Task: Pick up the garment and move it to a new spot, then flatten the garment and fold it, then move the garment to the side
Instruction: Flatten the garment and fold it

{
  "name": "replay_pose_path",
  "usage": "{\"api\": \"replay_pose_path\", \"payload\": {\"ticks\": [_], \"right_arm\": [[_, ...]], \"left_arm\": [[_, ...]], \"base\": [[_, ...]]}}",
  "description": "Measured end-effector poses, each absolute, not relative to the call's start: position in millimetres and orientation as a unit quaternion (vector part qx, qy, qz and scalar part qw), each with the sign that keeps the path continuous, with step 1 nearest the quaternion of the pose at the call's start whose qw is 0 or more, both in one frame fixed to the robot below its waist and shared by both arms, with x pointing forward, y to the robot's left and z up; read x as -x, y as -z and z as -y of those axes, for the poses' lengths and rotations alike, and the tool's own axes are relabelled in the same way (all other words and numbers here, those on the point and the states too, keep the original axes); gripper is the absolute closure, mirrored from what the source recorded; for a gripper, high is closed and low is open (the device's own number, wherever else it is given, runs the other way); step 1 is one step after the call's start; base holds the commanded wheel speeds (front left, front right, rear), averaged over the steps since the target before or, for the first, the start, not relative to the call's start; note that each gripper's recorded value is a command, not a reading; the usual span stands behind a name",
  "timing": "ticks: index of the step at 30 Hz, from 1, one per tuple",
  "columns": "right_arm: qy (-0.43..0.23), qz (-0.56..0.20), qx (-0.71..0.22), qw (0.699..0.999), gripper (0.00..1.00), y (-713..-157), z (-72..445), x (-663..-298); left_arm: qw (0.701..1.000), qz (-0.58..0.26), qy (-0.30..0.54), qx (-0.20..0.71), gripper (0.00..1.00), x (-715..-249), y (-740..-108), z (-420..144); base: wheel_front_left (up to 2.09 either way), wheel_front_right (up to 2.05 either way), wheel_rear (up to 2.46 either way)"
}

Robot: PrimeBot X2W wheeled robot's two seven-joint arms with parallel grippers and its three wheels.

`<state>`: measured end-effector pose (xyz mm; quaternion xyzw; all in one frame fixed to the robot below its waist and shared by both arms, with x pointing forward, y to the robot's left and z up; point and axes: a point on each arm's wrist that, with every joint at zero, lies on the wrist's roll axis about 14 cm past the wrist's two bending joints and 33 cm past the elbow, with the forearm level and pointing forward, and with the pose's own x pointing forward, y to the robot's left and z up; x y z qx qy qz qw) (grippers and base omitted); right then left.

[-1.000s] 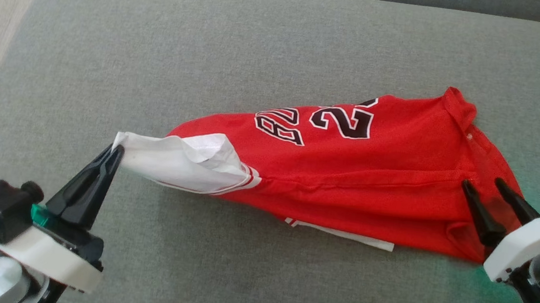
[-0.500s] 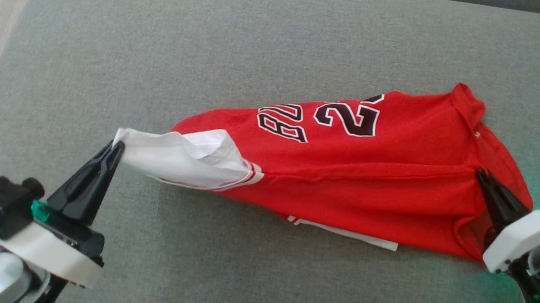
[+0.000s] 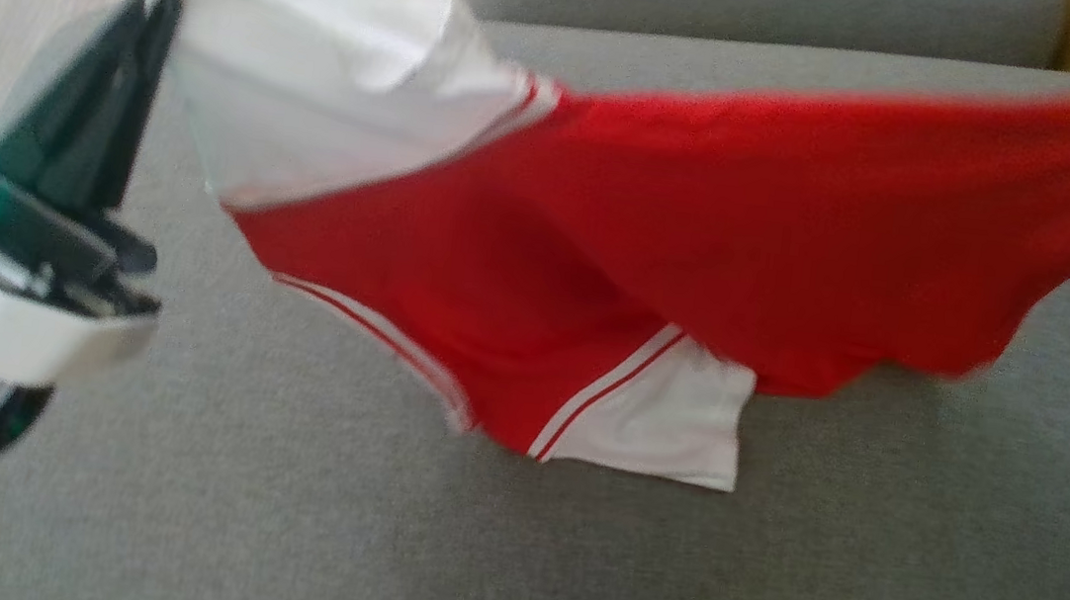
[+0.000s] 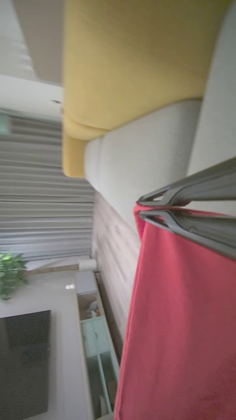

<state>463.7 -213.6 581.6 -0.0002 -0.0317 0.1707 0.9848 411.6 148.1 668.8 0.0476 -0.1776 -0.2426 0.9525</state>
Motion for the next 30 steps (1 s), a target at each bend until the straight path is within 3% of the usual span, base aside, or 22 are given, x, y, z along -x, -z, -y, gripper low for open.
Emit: {"api": "replay_pose_path", "payload": {"ticks": [9,14,19,26,30], "right_arm": [[-0.127,0.248,0.079,0.957,1.0,-756,252,-424],[-0.105,0.315,0.115,0.936,1.0,-819,260,-411],[-0.111,0.281,0.122,0.945,1.0,-813,253,-442],[-0.127,0.208,0.102,0.964,1.0,-761,229,-519],[-0.125,0.219,0.093,0.963,1.0,-750,218,-561]], "left_arm": [[0.884,0.338,0.311,-0.082,1.0,-402,-794,-104],[0.86,0.384,0.32,-0.102,1.0,-400,-845,-96],[0.879,0.343,0.317,-0.096,1.0,-438,-843,-99],[0.929,0.2,0.294,-0.099,1.0,-524,-767,-108],[0.931,0.204,0.28,-0.113,1.0,-562,-755,-107]], "base": [[0.0,0.0,0.0],[0.0,0.0,0.0],[0.0,0.0,0.0],[0.0,0.0,0.0],[0.0,0.0,0.0]]}}
